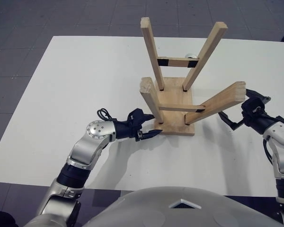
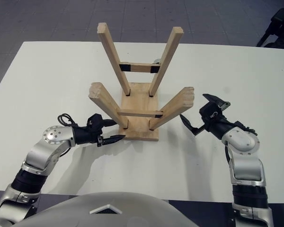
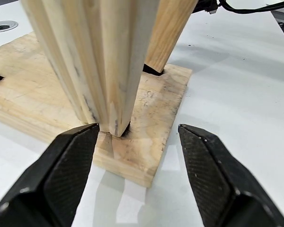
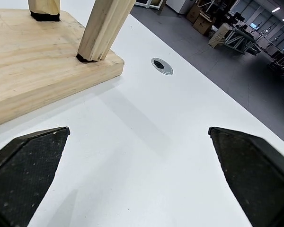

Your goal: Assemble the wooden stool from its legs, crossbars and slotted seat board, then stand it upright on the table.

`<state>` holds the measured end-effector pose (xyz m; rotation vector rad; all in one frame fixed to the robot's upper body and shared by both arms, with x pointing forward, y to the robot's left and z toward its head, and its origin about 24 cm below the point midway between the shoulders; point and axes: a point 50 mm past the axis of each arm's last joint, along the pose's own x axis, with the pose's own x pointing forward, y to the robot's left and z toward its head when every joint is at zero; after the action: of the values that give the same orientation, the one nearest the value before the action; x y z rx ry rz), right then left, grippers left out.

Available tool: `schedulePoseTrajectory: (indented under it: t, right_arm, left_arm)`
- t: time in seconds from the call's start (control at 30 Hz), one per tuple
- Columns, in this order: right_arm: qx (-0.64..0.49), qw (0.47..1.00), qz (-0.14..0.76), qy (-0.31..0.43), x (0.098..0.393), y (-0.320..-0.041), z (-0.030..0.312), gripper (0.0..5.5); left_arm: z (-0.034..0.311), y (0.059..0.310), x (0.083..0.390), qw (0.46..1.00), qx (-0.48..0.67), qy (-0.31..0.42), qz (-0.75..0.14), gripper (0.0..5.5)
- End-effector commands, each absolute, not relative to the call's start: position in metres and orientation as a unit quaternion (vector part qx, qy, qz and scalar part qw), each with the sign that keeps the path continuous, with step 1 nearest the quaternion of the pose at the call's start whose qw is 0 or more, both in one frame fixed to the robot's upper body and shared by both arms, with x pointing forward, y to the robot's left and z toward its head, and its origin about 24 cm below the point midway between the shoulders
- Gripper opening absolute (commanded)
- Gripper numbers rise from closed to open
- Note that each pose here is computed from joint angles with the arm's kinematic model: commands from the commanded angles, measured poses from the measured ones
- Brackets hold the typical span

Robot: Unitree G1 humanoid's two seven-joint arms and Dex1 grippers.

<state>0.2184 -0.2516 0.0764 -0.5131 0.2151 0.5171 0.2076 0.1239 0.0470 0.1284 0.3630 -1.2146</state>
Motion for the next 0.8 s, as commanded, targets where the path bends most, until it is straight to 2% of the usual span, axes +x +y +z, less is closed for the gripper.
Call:
schedulePoseTrajectory:
  t: [0.03, 0.17, 0.3, 0.53, 0.7, 0.8]
  right_arm:
    - [-0.247, 0.930, 0.241, 0.130, 0.210, -0.257, 0.071, 5.46]
    - [-0.261, 0.924, 0.225, 0.166, 0.201, -0.272, 0.064, 5.46]
    - [-0.287, 0.911, 0.211, 0.209, 0.192, -0.293, 0.057, 5.46]
    - [-0.291, 0.898, 0.260, 0.206, 0.184, -0.283, 0.062, 5.46]
    - [-0.288, 0.902, 0.256, 0.194, 0.186, -0.277, 0.063, 5.46]
    - [-0.285, 0.904, 0.255, 0.191, 0.188, -0.276, 0.062, 5.46]
  left_arm:
    - [0.049, 0.117, 0.203, 0.796, 0.057, 0.165, -0.580, 3.10]
    - [0.054, 0.103, 0.200, 0.787, 0.045, 0.152, -0.597, 3.10]
    - [0.058, 0.083, 0.211, 0.799, 0.023, 0.127, -0.587, 3.10]
    - [0.075, 0.037, 0.233, 0.807, -0.038, 0.059, -0.586, 3.10]
    - [0.080, 0.031, 0.232, 0.804, -0.065, 0.050, -0.590, 3.10]
    - [0.079, 0.041, 0.221, 0.791, -0.065, 0.056, -0.606, 3.10]
